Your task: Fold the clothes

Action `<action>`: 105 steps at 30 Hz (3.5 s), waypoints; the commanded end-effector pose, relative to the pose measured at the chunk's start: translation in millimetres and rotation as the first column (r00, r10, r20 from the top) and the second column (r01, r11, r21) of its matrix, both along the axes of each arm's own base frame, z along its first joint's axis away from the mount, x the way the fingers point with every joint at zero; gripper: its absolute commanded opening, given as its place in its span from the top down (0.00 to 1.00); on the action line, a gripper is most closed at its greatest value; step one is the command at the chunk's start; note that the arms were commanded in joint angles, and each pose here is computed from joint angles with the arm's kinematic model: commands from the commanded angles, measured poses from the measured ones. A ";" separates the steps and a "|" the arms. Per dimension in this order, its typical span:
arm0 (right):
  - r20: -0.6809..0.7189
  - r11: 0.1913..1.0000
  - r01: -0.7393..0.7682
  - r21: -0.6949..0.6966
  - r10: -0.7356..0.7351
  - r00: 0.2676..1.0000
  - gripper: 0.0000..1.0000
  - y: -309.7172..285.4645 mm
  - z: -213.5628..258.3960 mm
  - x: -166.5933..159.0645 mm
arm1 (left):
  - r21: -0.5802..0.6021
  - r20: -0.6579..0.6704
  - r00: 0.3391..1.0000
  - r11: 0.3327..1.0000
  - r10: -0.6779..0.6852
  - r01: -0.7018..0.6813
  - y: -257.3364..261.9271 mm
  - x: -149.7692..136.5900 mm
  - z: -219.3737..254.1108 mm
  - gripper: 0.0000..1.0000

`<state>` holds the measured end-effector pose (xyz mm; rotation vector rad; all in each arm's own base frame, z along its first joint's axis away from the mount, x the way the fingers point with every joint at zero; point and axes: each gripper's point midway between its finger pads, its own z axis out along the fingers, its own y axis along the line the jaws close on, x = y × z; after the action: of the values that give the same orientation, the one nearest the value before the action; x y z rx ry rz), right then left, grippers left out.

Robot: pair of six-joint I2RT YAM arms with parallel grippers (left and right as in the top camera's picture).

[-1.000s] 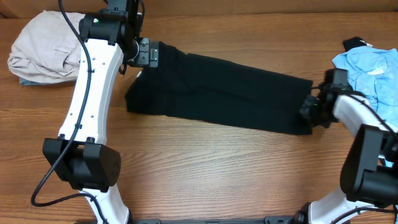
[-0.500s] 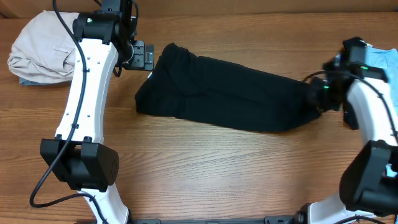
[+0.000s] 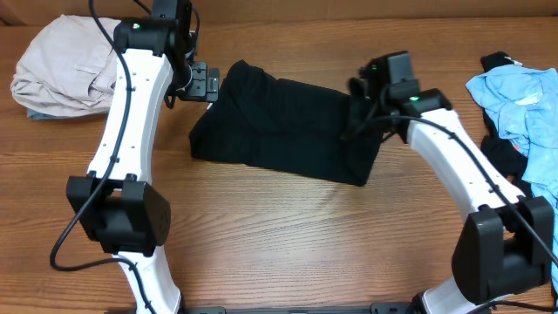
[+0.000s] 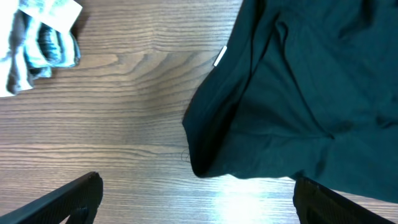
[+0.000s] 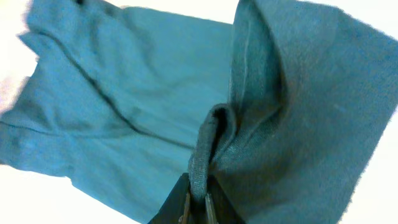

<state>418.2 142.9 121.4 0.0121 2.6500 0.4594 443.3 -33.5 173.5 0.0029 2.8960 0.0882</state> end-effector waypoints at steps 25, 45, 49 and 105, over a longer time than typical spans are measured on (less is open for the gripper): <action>-0.139 0.998 0.044 -0.033 -0.048 0.989 0.00 -35.8 25.5 0.0 | -0.265 0.042 0.878 0.842 -0.478 0.471 -30.4 45.0 -94.3 0.00; -0.147 0.987 0.107 -0.117 -0.123 0.981 0.17 -66.3 18.4 0.3 | -0.201 -0.163 0.906 0.912 -0.390 0.356 -38.3 40.7 -188.1 0.53; -0.157 0.987 0.107 -0.120 -0.126 0.980 0.35 -66.8 11.8 -1.9 | -0.126 -0.195 0.947 0.964 -0.257 0.236 -25.1 42.3 -188.9 0.96; 0.078 0.861 0.435 0.266 -0.468 0.880 0.68 -222.0 133.3 -32.8 | -0.263 0.177 0.769 0.723 -0.615 0.639 -380.2 -67.3 -14.3 0.00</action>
<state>388.7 -69.9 264.3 0.6179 2.3090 0.5866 381.8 -407.7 142.4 0.8661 2.6736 -0.4491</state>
